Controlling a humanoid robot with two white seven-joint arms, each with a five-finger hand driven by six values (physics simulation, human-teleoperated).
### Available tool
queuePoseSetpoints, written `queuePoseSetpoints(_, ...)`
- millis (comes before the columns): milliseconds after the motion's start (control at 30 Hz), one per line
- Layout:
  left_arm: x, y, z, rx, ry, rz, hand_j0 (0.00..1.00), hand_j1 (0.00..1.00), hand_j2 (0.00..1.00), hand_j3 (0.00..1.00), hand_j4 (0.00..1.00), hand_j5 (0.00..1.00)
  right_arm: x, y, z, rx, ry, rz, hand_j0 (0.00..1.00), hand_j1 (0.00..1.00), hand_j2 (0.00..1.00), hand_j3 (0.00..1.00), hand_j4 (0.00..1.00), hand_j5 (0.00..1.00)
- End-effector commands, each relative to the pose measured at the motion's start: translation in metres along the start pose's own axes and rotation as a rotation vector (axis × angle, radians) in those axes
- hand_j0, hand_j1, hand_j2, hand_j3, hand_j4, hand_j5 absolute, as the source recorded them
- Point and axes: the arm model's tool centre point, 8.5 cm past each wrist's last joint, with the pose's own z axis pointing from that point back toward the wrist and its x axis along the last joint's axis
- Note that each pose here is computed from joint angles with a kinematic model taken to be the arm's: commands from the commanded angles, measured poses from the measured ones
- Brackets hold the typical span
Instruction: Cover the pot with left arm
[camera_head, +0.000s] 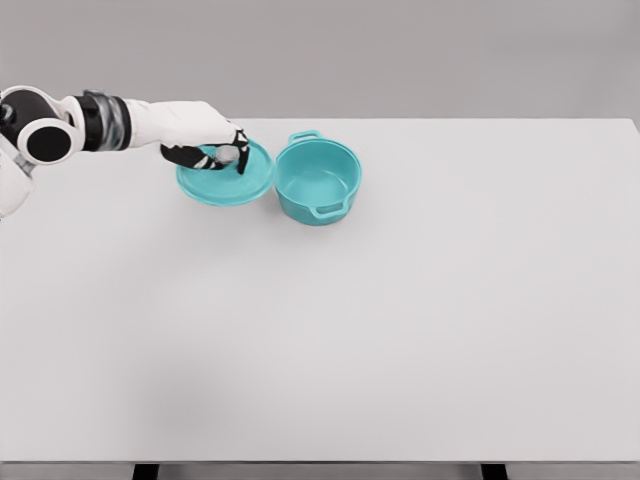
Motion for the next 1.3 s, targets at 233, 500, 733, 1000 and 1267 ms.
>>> queuePoseSetpoints(233, 0.015, 0.012, -0.017, 0.02, -0.036, -0.007, 0.47, 0.47, 0.47, 0.47, 0.47, 0.47, 0.0, 0.0, 0.0, 0.0, 0.0, 0.0, 1.0, 1.0, 1.0, 1.0, 1.0, 1.0)
queuePoseSetpoints(500, 0.039, 0.026, -0.042, 0.044, -0.094, -0.018, 0.47, 0.47, 0.47, 0.47, 0.47, 0.47, 0.0, 0.0, 0.0, 0.0, 0.0, 0.0, 1.0, 1.0, 1.0, 1.0, 1.0, 1.0)
queuePoseSetpoints(733, 0.043, 0.035, -0.056, 0.065, -0.109, 0.005, 0.47, 0.47, 0.47, 0.47, 0.47, 0.47, 0.0, 0.0, 0.0, 0.0, 0.0, 0.0, 1.0, 1.0, 1.0, 1.0, 1.0, 1.0)
queuePoseSetpoints(1000, 0.055, 0.039, -0.074, 0.076, -0.123, 0.007, 0.47, 0.47, 0.47, 0.47, 0.47, 0.47, 0.0, 0.0, 0.0, 0.0, 0.0, 0.0, 1.0, 1.0, 1.0, 1.0, 1.0, 1.0)
queuePoseSetpoints(1267, 0.049, 0.03, -0.087, 0.047, -0.083, 0.013, 0.47, 0.47, 0.47, 0.47, 0.47, 0.47, 0.0, 0.0, 0.0, 0.001, 0.0, 0.0, 1.0, 1.0, 1.0, 1.0, 1.0, 1.0)
